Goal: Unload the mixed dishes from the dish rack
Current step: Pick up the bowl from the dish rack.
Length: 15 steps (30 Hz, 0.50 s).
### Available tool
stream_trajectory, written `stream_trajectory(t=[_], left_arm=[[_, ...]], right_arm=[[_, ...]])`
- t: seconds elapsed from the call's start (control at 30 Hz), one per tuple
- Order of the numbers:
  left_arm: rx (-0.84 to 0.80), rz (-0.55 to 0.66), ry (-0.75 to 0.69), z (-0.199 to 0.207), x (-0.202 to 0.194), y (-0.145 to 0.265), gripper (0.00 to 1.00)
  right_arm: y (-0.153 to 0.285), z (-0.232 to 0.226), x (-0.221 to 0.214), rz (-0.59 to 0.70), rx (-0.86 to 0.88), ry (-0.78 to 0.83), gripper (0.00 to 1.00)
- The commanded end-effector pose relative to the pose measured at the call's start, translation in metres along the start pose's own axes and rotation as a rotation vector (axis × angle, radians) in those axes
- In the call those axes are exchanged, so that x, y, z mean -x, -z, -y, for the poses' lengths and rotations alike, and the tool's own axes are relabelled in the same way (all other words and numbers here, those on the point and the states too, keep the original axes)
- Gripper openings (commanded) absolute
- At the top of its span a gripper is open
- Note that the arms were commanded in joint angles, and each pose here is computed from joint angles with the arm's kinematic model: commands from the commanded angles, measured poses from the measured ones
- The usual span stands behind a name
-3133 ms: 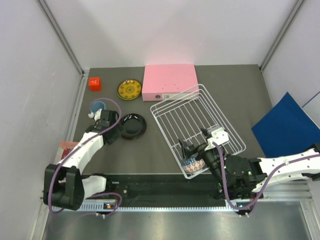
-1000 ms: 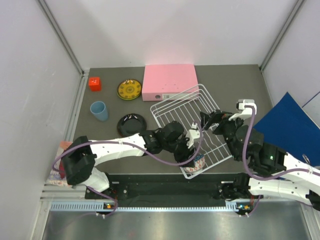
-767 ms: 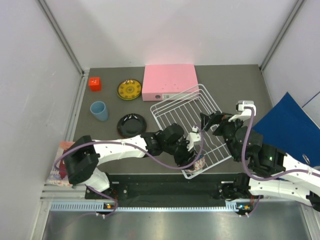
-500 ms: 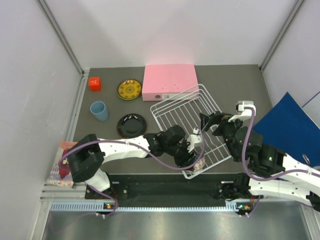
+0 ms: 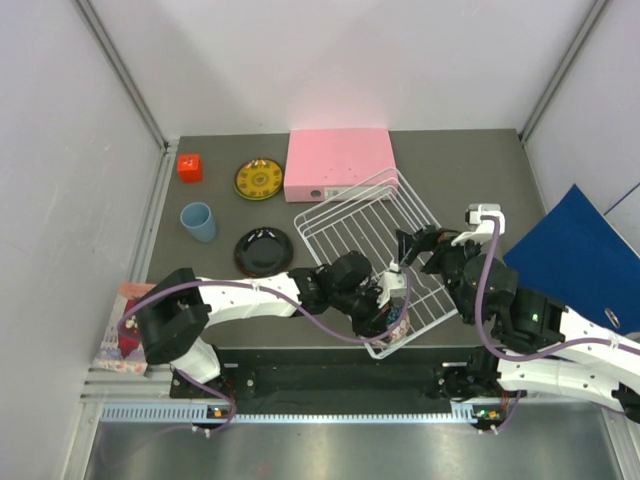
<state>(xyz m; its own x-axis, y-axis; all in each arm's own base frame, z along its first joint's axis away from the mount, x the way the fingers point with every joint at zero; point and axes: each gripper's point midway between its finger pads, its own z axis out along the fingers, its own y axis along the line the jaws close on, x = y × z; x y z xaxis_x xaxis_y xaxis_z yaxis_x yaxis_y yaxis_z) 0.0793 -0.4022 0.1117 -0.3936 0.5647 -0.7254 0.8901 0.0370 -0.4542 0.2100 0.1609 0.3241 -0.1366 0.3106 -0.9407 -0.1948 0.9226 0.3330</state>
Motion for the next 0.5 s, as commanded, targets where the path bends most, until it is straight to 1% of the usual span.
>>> stream_trajectory(t=[0.0, 0.33, 0.47], left_arm=[[0.057, 0.056, -0.094, 0.0, 0.024, 0.017, 0.0], [0.081, 0.109, -0.183, 0.013, 0.058, 0.043, 0.0], [0.107, 0.148, -0.229, 0.014, 0.083, 0.057, 0.0]], right_arm=[[0.0, 0.0, 0.01, 0.029, 0.004, -0.047, 1.0], [0.003, 0.002, 0.02, 0.049, 0.006, -0.068, 1.0], [0.005, 0.004, 0.026, 0.061, 0.0, -0.073, 1.0]])
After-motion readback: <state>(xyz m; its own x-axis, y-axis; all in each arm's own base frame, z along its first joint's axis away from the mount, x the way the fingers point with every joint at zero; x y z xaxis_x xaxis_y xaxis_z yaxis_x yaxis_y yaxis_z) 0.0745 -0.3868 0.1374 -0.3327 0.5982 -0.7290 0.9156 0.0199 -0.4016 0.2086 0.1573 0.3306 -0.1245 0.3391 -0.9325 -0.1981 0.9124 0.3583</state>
